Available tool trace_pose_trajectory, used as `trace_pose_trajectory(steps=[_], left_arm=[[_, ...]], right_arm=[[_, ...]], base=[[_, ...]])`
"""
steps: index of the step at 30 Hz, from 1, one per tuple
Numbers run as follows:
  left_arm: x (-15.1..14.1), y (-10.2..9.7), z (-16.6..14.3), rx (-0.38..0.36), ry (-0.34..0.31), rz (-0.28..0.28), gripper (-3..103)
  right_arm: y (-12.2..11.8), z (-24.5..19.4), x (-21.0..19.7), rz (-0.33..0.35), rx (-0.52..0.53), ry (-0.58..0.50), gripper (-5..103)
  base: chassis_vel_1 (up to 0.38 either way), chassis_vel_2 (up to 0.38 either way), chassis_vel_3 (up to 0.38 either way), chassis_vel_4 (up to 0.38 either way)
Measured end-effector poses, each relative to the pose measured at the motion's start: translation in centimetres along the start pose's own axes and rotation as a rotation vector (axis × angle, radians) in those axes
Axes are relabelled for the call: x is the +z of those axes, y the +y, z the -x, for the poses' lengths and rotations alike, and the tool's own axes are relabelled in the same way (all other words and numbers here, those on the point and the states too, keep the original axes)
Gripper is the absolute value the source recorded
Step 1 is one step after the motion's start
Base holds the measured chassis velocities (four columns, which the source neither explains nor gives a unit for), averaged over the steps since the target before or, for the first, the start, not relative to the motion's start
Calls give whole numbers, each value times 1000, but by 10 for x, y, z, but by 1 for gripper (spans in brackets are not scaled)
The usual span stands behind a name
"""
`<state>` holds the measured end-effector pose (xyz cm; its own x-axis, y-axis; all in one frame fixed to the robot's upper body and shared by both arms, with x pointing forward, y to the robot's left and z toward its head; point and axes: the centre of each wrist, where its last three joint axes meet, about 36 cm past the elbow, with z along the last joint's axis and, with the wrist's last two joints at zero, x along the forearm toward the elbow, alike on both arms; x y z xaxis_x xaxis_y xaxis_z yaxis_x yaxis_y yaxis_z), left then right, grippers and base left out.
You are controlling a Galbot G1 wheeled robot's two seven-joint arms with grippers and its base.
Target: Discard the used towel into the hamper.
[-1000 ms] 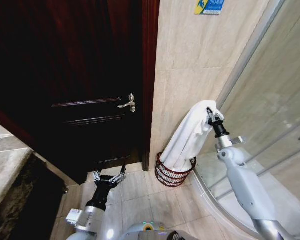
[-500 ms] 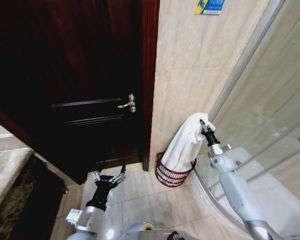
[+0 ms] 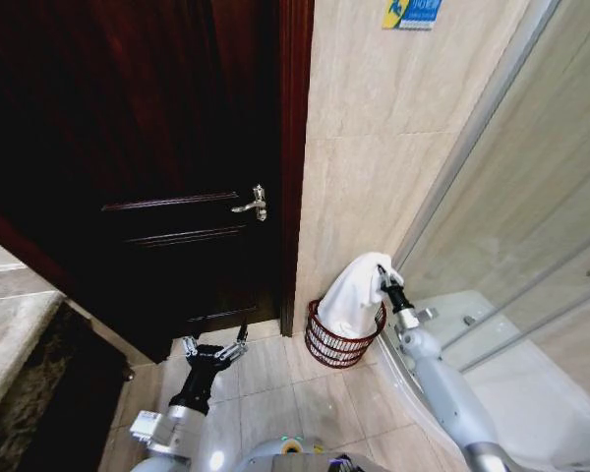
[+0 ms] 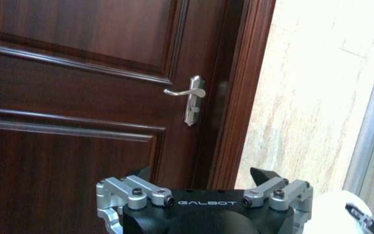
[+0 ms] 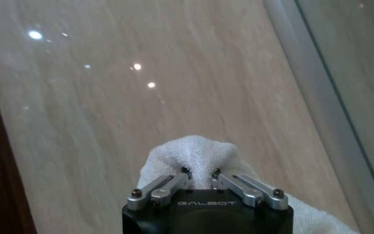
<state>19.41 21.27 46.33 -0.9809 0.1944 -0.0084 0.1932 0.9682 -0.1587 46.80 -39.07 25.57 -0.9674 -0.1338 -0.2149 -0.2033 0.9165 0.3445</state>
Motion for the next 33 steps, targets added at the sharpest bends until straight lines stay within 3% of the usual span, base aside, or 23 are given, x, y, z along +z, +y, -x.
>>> trace_pose_trajectory(steps=[8, 24, 33], left_arm=[[0, 0, 0, 0, 0, 0, 100], [0, 0, 0, 0, 0, 0, 100], [0, 0, 0, 0, 0, 0, 100]], right_arm=[[5, -8, 29, 75, 81, 111, 8], [-25, -7, 77, 132, 154, 277, 8], [-22, -14, 100, 147, 165, 389, 8]], base=[[0, 0, 0, 0], [0, 0, 0, 0], [0, 0, 0, 0]])
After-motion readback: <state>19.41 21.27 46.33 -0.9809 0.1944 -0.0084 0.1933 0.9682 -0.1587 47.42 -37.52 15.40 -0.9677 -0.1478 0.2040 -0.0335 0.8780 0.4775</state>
